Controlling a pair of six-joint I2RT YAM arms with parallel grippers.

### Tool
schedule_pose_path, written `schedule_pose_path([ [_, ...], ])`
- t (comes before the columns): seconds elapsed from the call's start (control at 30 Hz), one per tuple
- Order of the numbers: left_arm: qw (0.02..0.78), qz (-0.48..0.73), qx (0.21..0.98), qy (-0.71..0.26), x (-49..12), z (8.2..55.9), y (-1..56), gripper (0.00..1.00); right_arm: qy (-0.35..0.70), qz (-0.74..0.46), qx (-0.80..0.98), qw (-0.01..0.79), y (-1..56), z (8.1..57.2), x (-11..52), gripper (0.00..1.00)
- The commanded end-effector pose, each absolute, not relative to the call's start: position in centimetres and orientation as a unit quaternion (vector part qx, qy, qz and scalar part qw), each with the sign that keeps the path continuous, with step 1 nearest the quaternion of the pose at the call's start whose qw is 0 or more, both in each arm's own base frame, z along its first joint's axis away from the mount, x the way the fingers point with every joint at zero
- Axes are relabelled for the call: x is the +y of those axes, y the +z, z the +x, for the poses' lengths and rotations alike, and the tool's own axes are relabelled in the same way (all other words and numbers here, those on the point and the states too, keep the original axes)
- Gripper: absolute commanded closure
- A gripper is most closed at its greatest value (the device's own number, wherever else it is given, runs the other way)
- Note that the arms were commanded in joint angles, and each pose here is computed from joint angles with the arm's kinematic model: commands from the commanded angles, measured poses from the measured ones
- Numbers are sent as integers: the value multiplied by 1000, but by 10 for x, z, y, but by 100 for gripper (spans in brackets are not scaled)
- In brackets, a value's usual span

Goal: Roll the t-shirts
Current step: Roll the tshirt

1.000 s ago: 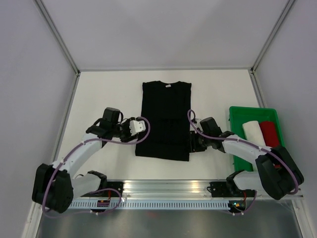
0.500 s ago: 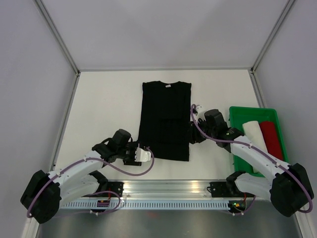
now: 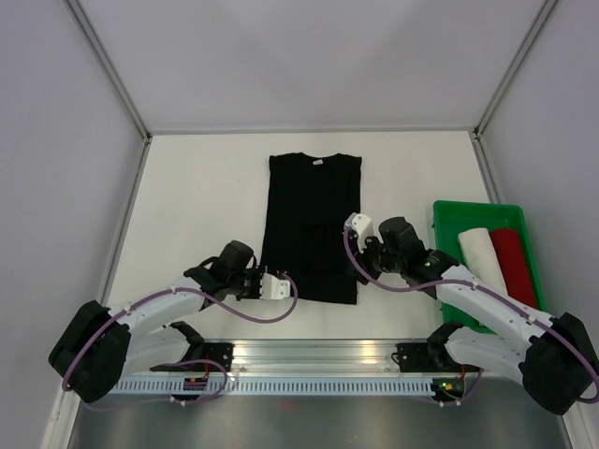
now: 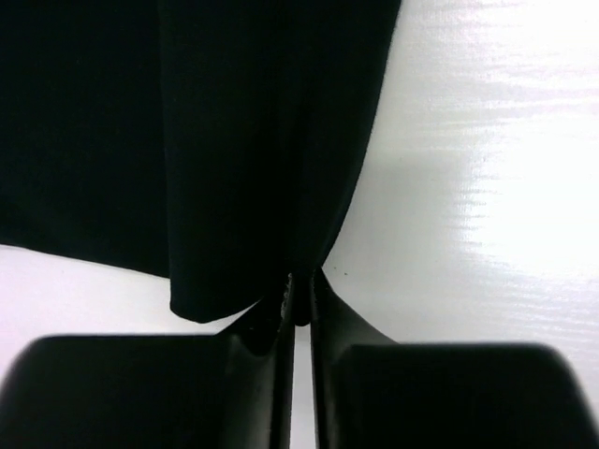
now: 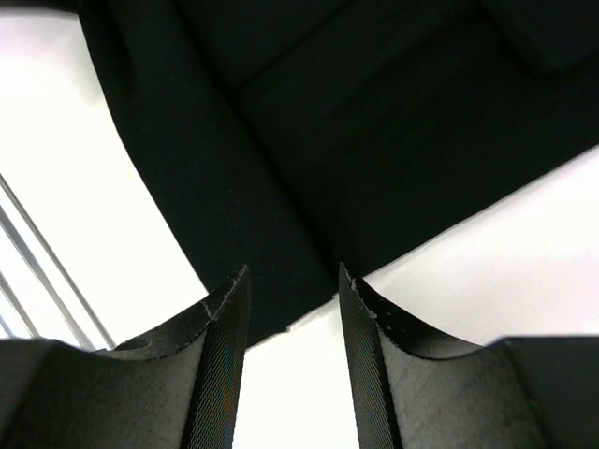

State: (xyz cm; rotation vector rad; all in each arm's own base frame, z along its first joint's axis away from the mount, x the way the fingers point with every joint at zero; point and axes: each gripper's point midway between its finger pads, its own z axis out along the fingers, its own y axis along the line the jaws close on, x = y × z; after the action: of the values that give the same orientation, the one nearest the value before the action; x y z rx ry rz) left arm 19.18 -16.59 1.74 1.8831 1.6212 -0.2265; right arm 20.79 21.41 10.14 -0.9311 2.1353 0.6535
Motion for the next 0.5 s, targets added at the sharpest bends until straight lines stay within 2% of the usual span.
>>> schedule_pose_path([
  [0.0,322,709,620,-95,-171,193,18,97,208,-488,748,398,106,210,213,51],
  [0.23,312,675,654,-139,-177,188,39,98,160,-627,690,323,61,162,219,46],
  [0.47,311,663,664,-149,-177,188,41,98,86,-653,693,293,27,155,222,45],
])
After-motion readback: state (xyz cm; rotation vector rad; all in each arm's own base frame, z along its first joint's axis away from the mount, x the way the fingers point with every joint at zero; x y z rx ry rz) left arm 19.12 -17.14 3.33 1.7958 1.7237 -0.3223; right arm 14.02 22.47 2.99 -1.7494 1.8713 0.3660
